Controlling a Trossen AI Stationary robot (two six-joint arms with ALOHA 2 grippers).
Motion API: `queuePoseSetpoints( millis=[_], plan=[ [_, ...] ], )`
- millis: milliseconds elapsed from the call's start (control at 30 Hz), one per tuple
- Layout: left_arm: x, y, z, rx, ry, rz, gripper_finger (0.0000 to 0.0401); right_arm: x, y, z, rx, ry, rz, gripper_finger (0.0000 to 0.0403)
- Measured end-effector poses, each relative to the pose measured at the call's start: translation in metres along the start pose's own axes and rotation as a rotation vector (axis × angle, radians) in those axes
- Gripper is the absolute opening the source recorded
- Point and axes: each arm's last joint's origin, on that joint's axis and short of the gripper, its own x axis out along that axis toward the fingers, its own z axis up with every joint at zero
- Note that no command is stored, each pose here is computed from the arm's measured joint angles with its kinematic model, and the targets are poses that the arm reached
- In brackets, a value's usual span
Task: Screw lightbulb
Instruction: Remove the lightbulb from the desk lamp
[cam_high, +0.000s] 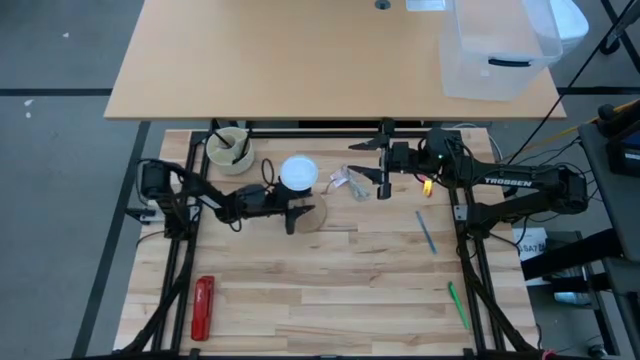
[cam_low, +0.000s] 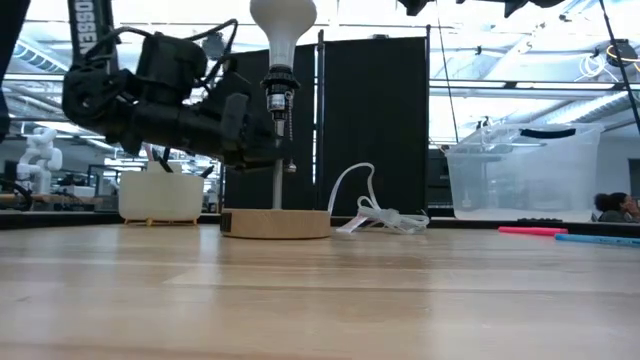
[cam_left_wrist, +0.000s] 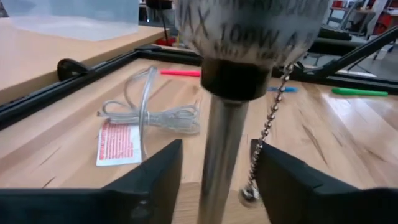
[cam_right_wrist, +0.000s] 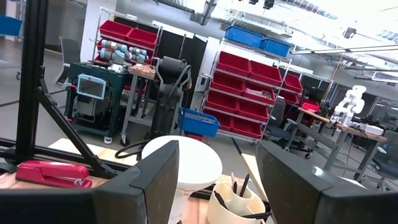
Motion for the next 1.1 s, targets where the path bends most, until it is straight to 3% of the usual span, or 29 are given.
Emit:
queuePoseSetpoints(
  millis=[300, 1100],
  plan=[
    [0.009, 0.001, -0.008, 0.008, 0.028, 0.000, 0.0034, 0.000, 0.000, -0.001, -0.005, 0.007, 0.000, 0.0206],
    [0.044, -0.008, 0.026, 0.110, -0.056, -0.193, 0.0033, 0.003, 0.020, -0.003, -0.005, 0.067, 0.044, 0.0206]
  ],
)
